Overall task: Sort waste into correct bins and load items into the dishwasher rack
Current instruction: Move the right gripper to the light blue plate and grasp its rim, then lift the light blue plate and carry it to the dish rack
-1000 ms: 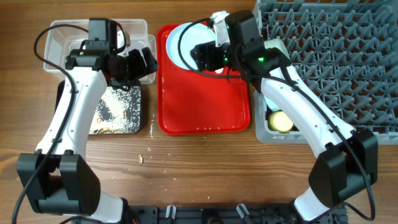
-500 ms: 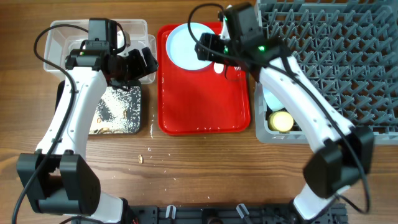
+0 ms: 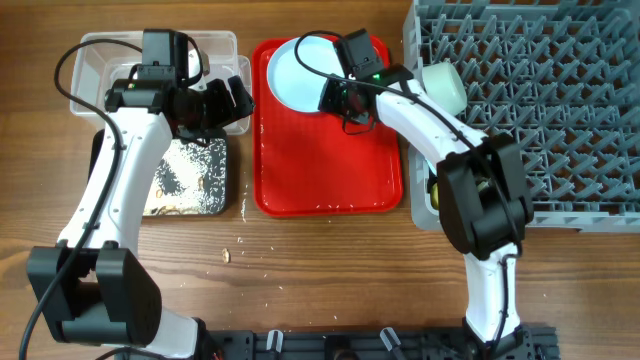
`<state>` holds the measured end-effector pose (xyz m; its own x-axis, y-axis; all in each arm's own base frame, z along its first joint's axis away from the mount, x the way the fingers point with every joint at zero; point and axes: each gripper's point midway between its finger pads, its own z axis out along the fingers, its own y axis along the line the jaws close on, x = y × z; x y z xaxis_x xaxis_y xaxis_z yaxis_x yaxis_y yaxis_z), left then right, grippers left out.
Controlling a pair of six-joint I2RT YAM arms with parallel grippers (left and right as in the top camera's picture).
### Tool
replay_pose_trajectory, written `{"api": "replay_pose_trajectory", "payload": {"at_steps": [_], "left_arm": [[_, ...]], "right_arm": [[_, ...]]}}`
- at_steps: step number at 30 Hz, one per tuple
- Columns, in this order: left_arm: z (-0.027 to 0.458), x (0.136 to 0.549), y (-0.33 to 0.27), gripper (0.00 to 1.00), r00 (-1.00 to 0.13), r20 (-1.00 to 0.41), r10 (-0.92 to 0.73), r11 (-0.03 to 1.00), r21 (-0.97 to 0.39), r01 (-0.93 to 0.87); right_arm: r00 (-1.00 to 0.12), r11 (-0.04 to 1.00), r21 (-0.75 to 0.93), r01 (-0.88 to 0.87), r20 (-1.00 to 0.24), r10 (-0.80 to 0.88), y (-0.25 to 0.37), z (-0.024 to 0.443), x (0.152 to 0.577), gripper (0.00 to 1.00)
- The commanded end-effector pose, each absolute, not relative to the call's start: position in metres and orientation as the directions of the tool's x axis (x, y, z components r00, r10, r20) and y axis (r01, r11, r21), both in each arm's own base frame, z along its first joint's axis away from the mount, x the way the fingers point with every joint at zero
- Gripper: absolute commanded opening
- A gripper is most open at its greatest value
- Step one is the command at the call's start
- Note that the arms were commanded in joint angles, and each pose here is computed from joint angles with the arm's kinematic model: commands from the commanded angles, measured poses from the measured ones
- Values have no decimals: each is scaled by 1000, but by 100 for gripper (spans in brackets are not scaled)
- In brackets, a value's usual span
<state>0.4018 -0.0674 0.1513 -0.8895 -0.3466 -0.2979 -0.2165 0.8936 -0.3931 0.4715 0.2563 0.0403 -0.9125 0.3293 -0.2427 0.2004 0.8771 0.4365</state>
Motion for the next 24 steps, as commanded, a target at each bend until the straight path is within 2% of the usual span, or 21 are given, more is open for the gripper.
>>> {"api": "replay_pose_trajectory", "payload": {"at_steps": [1,7,13,16,19,24], "left_arm": [[158,403,-66,100,-883,-319,-344,896,-392,-207],[158,403,-66,100,-883,-319,-344,896,-392,-207],[158,403,-66,100,-883,-319,-344,896,-392,-207],[158,403,-66,100,-883,-319,-344,896,-392,-207],[158,403,-66,100,-883,-319,-344,896,-392,-207],[158,403,-66,100,-883,-319,-344,896,-392,-207]], "right_arm": [[-907,871,410,270,-196,373,252,8,472,40],[-899,861,409,302,-179,400,251,-3,473,38],[-934,874,388,292,-82,348,251,-10,449,17],[-943,880,377,290,-43,329,250,-11,439,14],[-960,886,396,240,-41,279,250,-5,437,5],[-970,899,395,189,-69,234,238,8,440,5]]}}
